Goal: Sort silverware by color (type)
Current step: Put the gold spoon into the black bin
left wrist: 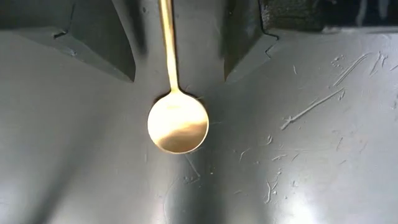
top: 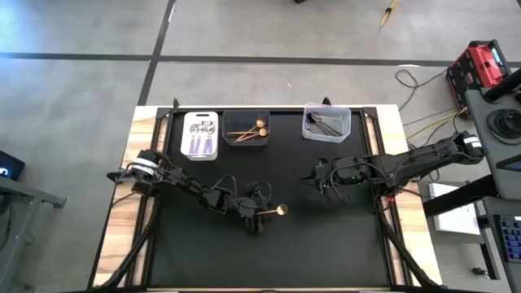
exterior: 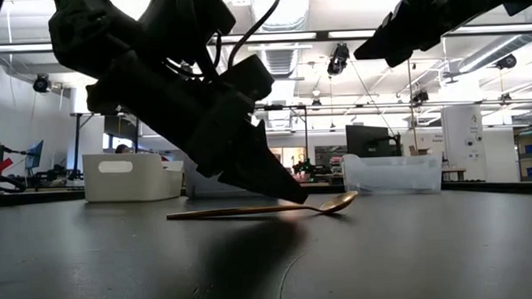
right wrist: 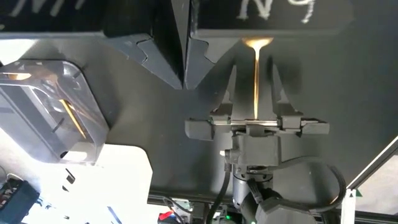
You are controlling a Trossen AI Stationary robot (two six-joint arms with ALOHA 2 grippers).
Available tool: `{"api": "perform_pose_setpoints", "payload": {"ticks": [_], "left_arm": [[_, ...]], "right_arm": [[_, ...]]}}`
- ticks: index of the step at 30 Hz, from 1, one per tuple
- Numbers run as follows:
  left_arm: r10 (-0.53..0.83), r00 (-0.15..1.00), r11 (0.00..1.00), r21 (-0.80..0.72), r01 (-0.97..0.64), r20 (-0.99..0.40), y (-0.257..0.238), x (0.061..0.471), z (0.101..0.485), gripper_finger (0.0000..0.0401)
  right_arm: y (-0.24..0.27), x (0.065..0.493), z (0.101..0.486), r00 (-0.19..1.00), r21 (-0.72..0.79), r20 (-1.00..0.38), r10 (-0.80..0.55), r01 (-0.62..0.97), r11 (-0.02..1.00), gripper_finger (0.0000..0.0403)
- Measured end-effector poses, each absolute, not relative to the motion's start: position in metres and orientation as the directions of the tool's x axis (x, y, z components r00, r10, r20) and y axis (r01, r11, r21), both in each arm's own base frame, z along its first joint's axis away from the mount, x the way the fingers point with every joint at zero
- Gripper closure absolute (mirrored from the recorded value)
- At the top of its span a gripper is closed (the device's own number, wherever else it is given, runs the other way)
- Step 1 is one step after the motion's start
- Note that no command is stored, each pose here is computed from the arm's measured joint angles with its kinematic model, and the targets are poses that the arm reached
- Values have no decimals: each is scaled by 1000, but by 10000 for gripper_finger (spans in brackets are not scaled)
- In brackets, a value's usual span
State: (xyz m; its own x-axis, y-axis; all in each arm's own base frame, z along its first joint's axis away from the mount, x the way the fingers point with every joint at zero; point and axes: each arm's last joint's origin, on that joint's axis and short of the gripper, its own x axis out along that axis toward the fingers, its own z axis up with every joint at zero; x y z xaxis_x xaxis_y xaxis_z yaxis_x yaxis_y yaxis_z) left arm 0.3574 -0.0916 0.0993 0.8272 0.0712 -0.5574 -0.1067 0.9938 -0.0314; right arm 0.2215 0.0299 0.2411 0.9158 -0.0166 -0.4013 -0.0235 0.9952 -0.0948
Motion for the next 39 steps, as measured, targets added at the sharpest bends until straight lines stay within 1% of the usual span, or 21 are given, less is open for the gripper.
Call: {"api": "perform_pose_setpoints", "payload": {"ticks": [14, 19, 27, 33, 36, 39], "left_arm": [[74, 825, 993, -33, -111, -560, -91, 358, 99, 189], [39, 823, 995, -57, -86, -567, -92, 358, 98, 189], [41, 779, 989, -83, -120, -626, -91, 355, 91, 189], [50, 773, 990, -73, -124, -633, -92, 356, 90, 190], [52, 768, 990, -70, -125, -638, -91, 355, 89, 198], [54, 764, 990, -68, -127, -643, -91, 355, 88, 214]], "right_arm": [[30, 222, 241, 917, -87, -398, -16, -20, 996, 394], [30, 221, 241, 917, -88, -399, -17, -20, 996, 394], [30, 221, 241, 917, -89, -399, -17, -20, 996, 394], [30, 221, 240, 916, -91, -400, -17, -21, 996, 394], [30, 221, 240, 916, -92, -400, -17, -21, 996, 394], [30, 221, 240, 916, -90, -400, -17, -21, 996, 394]]}}
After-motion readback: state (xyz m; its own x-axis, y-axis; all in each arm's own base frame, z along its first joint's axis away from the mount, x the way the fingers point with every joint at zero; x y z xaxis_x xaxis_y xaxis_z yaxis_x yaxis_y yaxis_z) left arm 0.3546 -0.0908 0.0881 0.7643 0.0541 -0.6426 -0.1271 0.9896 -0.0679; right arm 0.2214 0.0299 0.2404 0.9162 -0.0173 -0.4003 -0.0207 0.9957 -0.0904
